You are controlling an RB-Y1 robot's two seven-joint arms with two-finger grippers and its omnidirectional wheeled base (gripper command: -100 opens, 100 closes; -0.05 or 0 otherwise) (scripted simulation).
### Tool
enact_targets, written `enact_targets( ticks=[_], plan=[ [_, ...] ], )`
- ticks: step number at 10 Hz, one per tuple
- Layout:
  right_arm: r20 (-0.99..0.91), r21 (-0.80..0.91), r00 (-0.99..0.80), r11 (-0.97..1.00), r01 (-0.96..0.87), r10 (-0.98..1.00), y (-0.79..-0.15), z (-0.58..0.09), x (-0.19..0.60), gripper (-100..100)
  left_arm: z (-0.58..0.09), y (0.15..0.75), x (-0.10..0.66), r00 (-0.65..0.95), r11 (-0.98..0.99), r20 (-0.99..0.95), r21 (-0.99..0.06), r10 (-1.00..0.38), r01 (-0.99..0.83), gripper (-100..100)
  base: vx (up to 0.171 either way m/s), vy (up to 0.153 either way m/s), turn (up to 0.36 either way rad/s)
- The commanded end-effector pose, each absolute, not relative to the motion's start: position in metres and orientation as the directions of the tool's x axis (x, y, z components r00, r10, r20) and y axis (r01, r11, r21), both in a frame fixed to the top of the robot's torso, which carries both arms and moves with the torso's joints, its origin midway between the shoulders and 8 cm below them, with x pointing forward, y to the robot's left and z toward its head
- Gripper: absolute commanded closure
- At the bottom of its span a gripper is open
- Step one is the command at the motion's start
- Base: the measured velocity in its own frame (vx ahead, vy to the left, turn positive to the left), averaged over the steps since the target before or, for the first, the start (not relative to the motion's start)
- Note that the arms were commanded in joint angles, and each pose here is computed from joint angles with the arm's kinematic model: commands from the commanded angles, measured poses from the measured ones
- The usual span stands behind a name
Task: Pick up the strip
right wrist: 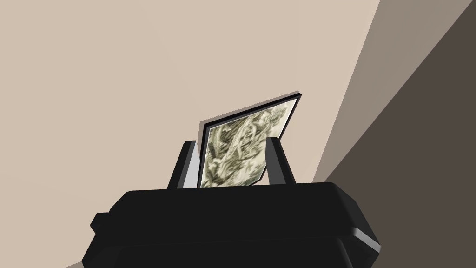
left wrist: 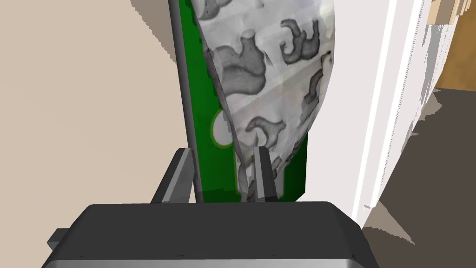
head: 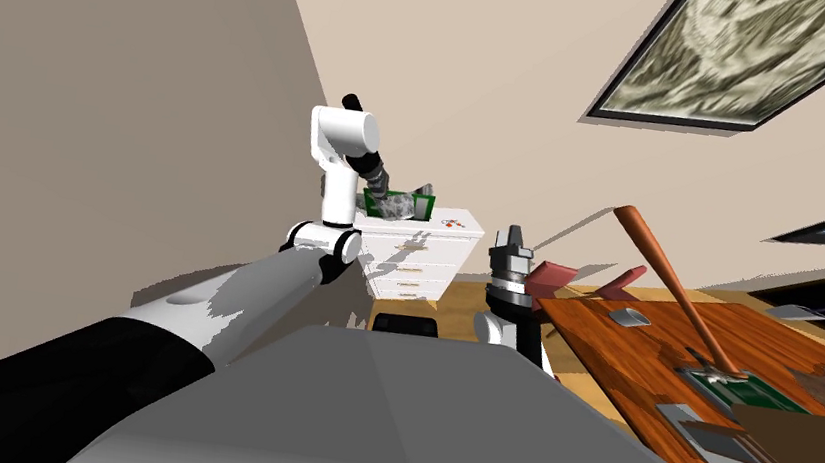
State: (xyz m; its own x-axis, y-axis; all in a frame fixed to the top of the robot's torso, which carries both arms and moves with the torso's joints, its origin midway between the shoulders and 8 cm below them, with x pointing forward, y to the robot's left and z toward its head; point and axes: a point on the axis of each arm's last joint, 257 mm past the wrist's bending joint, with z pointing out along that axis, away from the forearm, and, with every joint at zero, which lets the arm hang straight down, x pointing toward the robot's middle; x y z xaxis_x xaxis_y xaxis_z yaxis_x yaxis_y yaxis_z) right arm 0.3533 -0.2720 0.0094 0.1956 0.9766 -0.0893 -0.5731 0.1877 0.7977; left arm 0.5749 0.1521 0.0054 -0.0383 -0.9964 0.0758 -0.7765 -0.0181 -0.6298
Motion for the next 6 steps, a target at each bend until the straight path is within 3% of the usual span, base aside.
enact_targets(
  ticks=[1, 2, 3, 5, 6],
  plan=[
    [-0.089, 0.798, 0.196, 0.188, -0.573, 0.977, -0.272, 0.009, 0.353, 0, 0.005, 0.152, 0.575, -0.038, -0.018, 0.076, -0.63, -0.996, -0.777, 100, 0.0, 0.0, 0.0],
    [-0.089, 0.798, 0.196, 0.188, -0.573, 0.977, -0.272, 0.009, 0.353, 0, 0.005, 0.152, 0.575, -0.039, -0.018, 0.076, -0.63, -0.996, -0.776, 0, 0.0, 0.0, 0.0],
    [-0.089, 0.798, 0.196, 0.188, -0.573, 0.977, -0.272, 0.009, 0.353, 0, 0.014, 0.152, 0.569, -0.039, -0.018, 0.077, -0.63, -0.996, -0.777, 100, -0.009, 0.004, 0.003],
    [-0.089, 0.798, 0.196, 0.188, -0.573, 0.977, -0.272, 0.009, 0.353, 0, 0.015, 0.151, 0.571, -0.04, -0.018, 0.077, -0.631, -0.996, -0.776, 100, -0.008, 0.008, 0.002],
    [-0.089, 0.798, 0.196, 0.188, -0.573, 0.977, -0.272, 0.009, 0.353, 0, 0.015, 0.151, 0.57, -0.04, -0.017, 0.077, -0.63, -0.996, -0.776, 0, 0.0, 0.0, 0.0]
  ],
)
